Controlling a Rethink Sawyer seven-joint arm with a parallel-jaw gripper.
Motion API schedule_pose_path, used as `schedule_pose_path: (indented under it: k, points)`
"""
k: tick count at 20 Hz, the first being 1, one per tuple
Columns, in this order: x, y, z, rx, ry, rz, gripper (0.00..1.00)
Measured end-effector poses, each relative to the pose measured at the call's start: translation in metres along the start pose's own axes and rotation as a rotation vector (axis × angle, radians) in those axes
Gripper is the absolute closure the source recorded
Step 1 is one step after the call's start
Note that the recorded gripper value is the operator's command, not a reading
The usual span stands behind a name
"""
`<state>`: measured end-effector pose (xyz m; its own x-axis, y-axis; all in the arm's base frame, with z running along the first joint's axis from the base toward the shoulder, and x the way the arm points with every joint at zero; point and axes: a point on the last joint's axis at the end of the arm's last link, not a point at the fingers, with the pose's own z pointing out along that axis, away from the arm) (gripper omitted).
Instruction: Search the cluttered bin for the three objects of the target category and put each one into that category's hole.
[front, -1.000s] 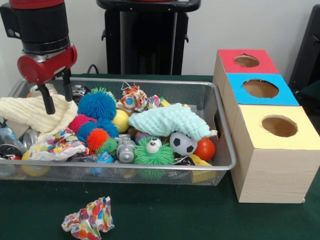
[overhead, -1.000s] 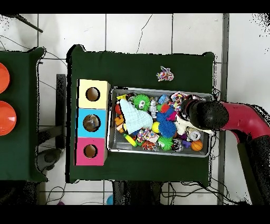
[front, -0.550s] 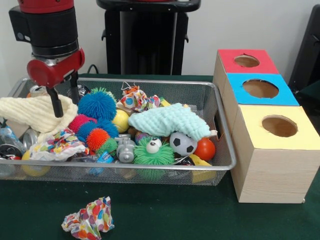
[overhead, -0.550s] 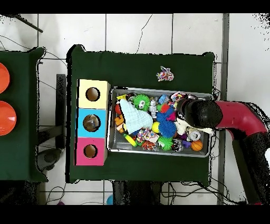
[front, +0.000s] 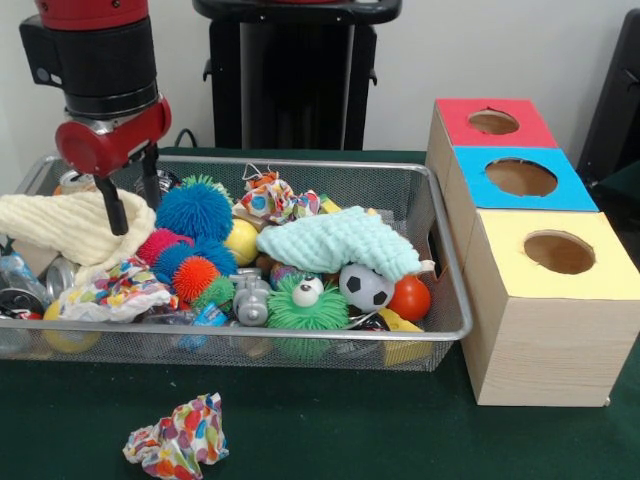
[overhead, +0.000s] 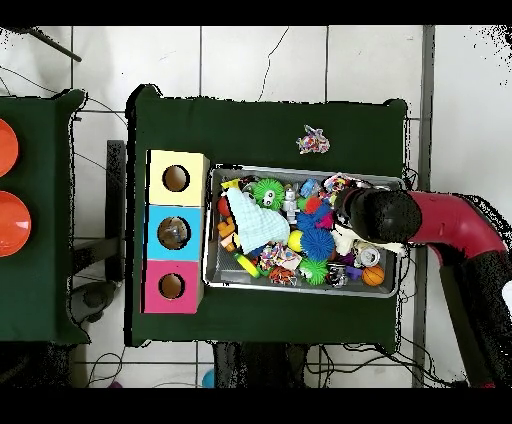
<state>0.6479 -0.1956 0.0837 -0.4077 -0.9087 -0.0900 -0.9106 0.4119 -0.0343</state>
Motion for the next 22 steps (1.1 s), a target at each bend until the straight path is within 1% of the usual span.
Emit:
schedule_pose_path:
  k: [4,8,12,13,14,16,17,18,20,22]
  points:
    - [0.007,-0.001,-0.002,-0.003,-0.007,0.042,0.00]
    - [0.021,-0.002,-0.004,-0.009,-0.010,0.119,0.00]
    - [0.032,0.002,-0.003,-0.022,0.006,0.202,0.00]
    - [0.036,0.006,0.000,-0.035,0.037,0.275,0.00]
    - [0.037,0.008,0.001,-0.038,0.049,0.303,0.00]
    - [0.038,0.012,0.004,-0.044,0.091,0.406,0.00]
    - [0.038,0.014,0.005,-0.043,0.104,0.445,0.00]
    - [0.037,0.014,0.005,-0.043,0.112,0.475,0.00]
    - [0.034,0.015,0.004,-0.039,0.131,0.593,0.00]
    - [0.032,0.015,0.003,-0.036,0.135,0.669,0.00]
